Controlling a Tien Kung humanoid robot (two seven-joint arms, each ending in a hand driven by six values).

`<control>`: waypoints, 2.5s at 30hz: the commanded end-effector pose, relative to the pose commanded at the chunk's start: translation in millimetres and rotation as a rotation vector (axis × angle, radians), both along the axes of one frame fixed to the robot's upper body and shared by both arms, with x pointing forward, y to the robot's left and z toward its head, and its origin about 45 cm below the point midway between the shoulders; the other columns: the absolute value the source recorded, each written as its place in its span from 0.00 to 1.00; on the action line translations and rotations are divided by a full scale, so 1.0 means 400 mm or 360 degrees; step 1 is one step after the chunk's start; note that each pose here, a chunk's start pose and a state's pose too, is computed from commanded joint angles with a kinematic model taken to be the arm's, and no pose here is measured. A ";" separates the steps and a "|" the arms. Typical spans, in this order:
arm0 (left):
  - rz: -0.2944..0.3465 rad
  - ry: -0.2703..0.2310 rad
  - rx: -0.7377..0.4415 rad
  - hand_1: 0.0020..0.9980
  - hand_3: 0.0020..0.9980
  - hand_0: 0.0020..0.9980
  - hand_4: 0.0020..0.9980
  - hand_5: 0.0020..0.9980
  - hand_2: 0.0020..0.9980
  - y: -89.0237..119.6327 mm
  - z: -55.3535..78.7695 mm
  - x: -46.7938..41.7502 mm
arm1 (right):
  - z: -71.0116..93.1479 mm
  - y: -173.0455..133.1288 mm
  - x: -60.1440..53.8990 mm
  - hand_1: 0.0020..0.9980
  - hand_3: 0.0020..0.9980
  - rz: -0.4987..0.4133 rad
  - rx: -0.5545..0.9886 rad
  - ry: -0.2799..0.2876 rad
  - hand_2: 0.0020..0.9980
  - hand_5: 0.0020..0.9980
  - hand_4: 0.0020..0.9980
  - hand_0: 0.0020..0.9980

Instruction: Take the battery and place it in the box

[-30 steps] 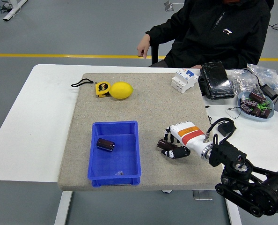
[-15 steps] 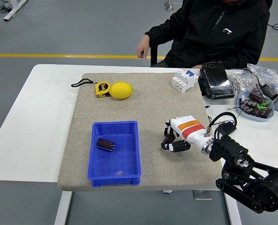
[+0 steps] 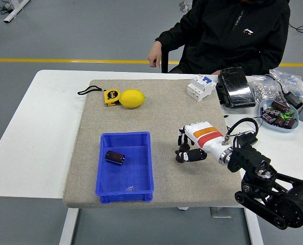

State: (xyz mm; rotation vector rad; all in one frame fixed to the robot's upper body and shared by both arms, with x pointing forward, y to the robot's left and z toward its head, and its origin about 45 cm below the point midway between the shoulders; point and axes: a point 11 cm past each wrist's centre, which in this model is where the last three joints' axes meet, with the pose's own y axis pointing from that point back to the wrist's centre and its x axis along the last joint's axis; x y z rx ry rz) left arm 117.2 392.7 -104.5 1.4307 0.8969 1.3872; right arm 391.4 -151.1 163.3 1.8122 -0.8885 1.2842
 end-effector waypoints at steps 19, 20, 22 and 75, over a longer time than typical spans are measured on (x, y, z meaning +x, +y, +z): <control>-0.0005 -0.0002 0.0001 0.70 0.59 0.72 0.63 0.54 0.67 0.000 0.001 0.003 | -0.015 0.018 -0.008 0.43 0.54 0.0042 -0.0030 0.0086 0.51 0.28 0.82 0.27; -0.0006 -0.0002 0.0001 0.70 0.59 0.72 0.63 0.54 0.67 0.000 0.001 0.003 | -0.015 0.017 -0.007 0.43 0.54 0.0040 -0.0032 0.0085 0.51 0.28 0.82 0.27; -0.0006 -0.0003 0.0001 0.70 0.59 0.72 0.63 0.54 0.67 0.000 0.001 0.004 | -0.014 0.013 -0.006 0.43 0.54 0.0036 -0.0035 0.0082 0.51 0.28 0.82 0.27; -0.0010 -0.0007 -0.0012 0.70 0.59 0.72 0.63 0.54 0.66 -0.007 0.000 0.007 | -0.017 -0.038 0.012 0.42 0.55 -0.0019 -0.0092 0.0082 0.51 0.30 0.85 0.26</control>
